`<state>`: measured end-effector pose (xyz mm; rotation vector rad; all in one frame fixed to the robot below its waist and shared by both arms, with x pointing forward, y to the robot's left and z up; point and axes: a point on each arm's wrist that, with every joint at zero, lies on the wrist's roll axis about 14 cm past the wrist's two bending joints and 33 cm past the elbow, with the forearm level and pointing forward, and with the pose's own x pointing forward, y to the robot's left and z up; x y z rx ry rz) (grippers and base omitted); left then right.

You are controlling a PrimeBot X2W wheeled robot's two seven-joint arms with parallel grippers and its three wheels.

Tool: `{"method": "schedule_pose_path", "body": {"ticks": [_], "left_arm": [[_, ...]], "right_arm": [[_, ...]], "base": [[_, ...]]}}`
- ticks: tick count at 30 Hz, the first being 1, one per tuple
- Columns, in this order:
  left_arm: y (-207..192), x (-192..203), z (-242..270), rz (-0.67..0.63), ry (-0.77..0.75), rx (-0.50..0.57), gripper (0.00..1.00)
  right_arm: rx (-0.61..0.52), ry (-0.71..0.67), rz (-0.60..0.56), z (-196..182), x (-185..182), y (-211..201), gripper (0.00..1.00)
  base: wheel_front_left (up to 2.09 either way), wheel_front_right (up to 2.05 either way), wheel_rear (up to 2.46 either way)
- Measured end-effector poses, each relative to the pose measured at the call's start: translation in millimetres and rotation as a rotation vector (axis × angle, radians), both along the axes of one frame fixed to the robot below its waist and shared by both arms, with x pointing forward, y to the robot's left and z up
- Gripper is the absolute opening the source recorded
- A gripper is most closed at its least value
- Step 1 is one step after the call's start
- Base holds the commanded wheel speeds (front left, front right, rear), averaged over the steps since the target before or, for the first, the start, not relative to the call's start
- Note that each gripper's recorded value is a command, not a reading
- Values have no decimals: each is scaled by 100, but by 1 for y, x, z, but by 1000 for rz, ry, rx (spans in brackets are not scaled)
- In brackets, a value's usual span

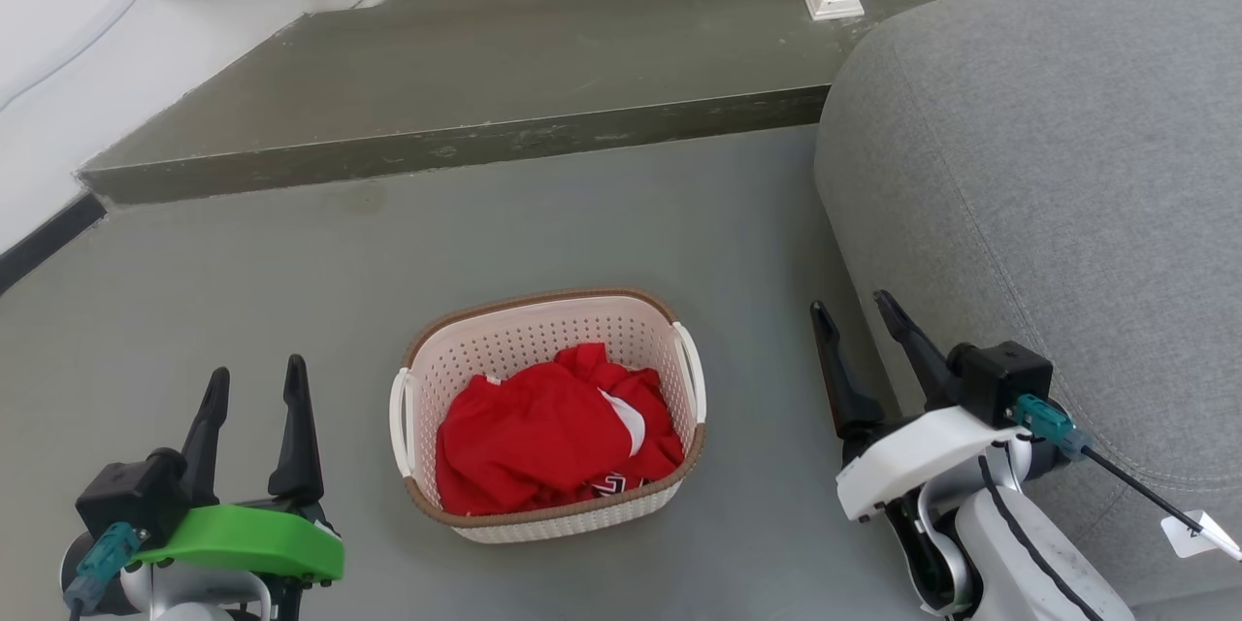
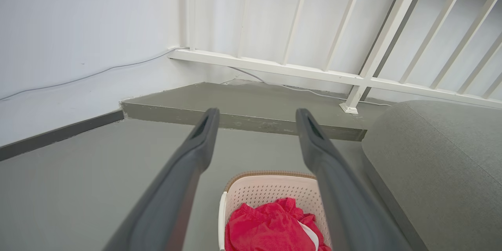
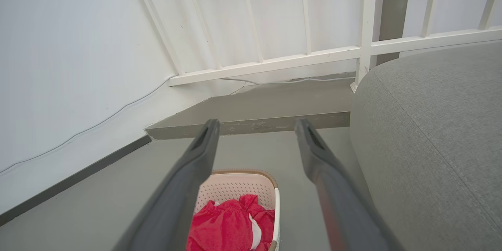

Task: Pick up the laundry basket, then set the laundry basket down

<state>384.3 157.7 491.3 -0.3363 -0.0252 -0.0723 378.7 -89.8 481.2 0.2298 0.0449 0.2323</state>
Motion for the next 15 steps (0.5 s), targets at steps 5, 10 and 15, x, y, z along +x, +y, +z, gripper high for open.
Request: {"method": "schedule_pose_path", "body": {"ticks": [5,10,15], "left_arm": [[1,0,0,0,-2,1,100],[1,0,0,-2,-2,-3,100],[-2,-1,-6,-6,14,-14,0]], "right_arm": [[-4,-6,-1,1,1,0,100],[-8,-9,2,1,1,0,100],[-8,-5,-1,0,1,0,0]], "base": [[0,0,0],[0,0,0],[0,0,0]]}}
